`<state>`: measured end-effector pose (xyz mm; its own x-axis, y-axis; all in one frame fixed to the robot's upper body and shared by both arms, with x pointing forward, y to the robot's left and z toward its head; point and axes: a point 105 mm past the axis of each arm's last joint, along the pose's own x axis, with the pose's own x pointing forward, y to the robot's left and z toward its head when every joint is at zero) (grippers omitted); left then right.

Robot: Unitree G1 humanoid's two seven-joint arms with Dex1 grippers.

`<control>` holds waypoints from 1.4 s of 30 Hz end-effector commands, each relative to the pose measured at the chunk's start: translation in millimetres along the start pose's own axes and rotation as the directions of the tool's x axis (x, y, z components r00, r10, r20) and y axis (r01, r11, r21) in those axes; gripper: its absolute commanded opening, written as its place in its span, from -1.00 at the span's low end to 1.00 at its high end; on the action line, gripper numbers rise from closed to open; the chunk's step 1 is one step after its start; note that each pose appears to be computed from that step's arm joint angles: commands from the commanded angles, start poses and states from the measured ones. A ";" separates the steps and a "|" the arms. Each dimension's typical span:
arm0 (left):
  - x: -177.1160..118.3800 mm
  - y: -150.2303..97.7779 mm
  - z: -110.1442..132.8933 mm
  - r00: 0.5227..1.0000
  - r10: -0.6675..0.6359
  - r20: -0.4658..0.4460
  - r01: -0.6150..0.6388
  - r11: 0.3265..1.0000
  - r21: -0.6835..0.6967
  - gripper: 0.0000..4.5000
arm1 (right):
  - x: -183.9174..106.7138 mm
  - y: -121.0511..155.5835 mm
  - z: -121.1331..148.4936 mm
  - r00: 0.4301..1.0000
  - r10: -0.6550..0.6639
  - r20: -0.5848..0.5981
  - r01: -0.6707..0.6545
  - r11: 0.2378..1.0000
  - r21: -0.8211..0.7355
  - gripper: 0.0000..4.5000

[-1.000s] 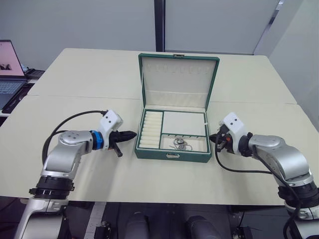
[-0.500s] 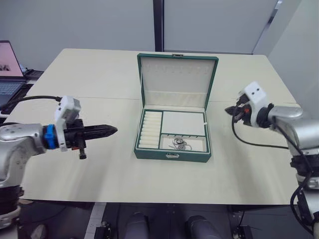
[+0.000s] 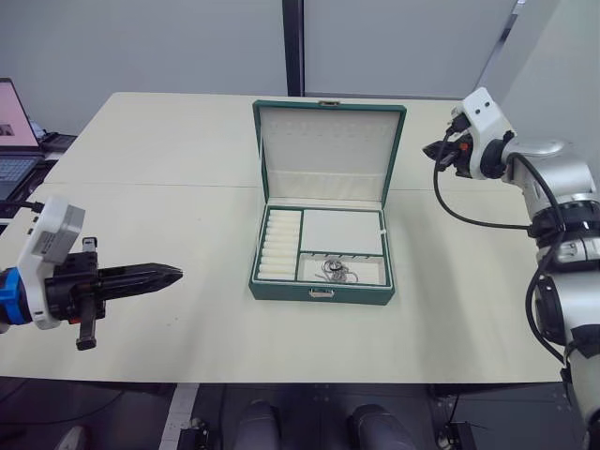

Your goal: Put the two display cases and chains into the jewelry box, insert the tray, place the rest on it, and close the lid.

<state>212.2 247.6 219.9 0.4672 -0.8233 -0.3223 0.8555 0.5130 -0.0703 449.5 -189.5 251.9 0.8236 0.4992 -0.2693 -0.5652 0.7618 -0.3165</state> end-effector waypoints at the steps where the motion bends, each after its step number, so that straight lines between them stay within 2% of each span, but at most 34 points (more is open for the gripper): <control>1: -8.0 1.3 7.2 0.999 0.046 0.016 -0.046 0.997 0.055 -1.00 | 4.4 1.9 29.7 0.997 0.023 0.077 -0.018 0.998 -0.063 -0.99; 11: -5.8 5.4 5.7 0.998 0.060 0.030 -0.061 0.996 0.058 -1.00 | 9.4 20.2 71.6 0.967 0.131 0.217 -0.116 0.990 -0.077 -0.99; 17: -3.2 8.4 6.6 0.999 0.047 0.026 -0.049 0.997 0.062 -1.00 | -10.2 37.6 86.3 0.931 0.259 0.258 -0.234 0.964 -0.125 -0.99; 21: -1.7 12.2 7.4 0.999 0.035 0.017 -0.037 0.997 0.067 -1.00 | -30.1 57.2 86.2 0.911 0.325 0.254 -0.295 0.944 -0.151 -0.99; 28: 1.0 17.4 8.8 1.000 0.005 0.006 -0.006 0.998 0.068 -1.00 | -62.5 96.6 66.0 0.903 0.374 0.212 -0.359 0.927 -0.108 -0.99; 36: 7.3 20.6 7.3 1.000 -0.028 -0.002 0.028 0.997 0.066 -1.00 | -66.0 159.4 -5.3 0.917 0.385 0.107 -0.396 0.912 0.109 -0.99; 39: 9.1 21.3 6.9 0.999 -0.039 -0.007 0.039 0.997 0.067 -1.00 | -68.9 168.8 -20.6 0.925 0.373 0.076 -0.380 0.913 0.151 -0.99; 42: 10.7 22.2 5.8 0.999 -0.044 -0.009 0.045 0.997 0.068 -1.00 | -72.2 166.5 -23.8 0.936 0.346 0.066 -0.353 0.921 0.168 -0.99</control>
<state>237.7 248.8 214.5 0.4318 -0.8445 -0.3168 0.8815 0.4696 -0.0502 297.1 -104.8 183.1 0.5471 0.7636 -0.3430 -0.8138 0.5811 -0.0044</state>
